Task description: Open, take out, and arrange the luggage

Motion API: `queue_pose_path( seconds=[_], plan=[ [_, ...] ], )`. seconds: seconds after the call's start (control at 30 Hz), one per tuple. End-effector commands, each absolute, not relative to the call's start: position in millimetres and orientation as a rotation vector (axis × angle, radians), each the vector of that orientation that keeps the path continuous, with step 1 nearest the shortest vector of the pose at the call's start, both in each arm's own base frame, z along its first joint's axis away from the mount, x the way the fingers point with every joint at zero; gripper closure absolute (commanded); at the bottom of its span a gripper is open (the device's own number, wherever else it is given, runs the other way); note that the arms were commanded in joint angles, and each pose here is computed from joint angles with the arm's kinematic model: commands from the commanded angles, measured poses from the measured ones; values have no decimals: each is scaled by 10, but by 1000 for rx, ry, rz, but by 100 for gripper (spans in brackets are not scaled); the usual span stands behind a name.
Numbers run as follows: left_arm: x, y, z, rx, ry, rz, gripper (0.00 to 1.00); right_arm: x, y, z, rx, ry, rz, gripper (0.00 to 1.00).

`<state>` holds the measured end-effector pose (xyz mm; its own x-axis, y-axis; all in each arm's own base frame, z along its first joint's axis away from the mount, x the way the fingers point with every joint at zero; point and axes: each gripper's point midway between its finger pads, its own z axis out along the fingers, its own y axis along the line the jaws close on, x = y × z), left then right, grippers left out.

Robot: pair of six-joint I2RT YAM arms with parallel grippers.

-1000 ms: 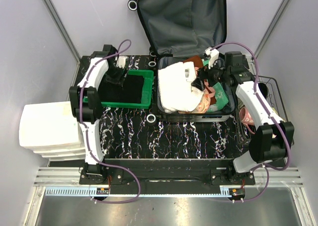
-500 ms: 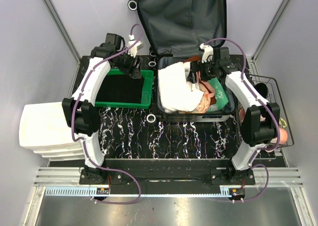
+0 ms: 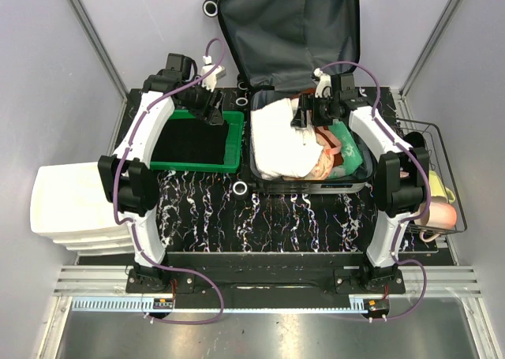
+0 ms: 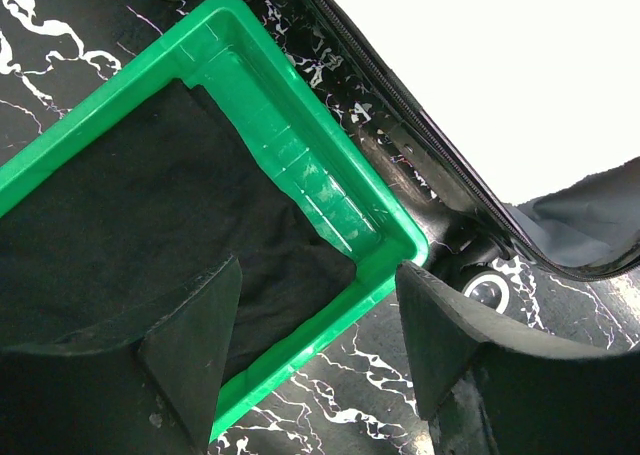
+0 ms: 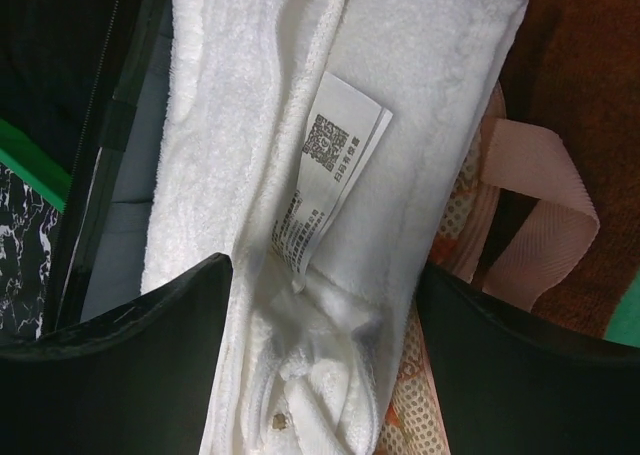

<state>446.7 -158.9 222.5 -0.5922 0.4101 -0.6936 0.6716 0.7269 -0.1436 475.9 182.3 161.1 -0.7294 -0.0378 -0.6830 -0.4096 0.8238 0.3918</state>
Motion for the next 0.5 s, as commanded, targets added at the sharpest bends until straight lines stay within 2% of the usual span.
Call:
queue_pose_path(
  seconds=[0.0, 0.17, 0.47],
  plan=[
    [4529, -1637, 2414, 830, 2190, -533, 32, 4748, 2113, 2004, -409, 2205, 783, 19],
    [4541, -1642, 2416, 822, 2191, -536, 32, 4656, 2243, 2078, -496, 2172, 674, 22],
    [4541, -1642, 2391, 822, 2197, -538, 32, 4673, 2043, 2068, -402, 2225, 368, 16]
  ],
)
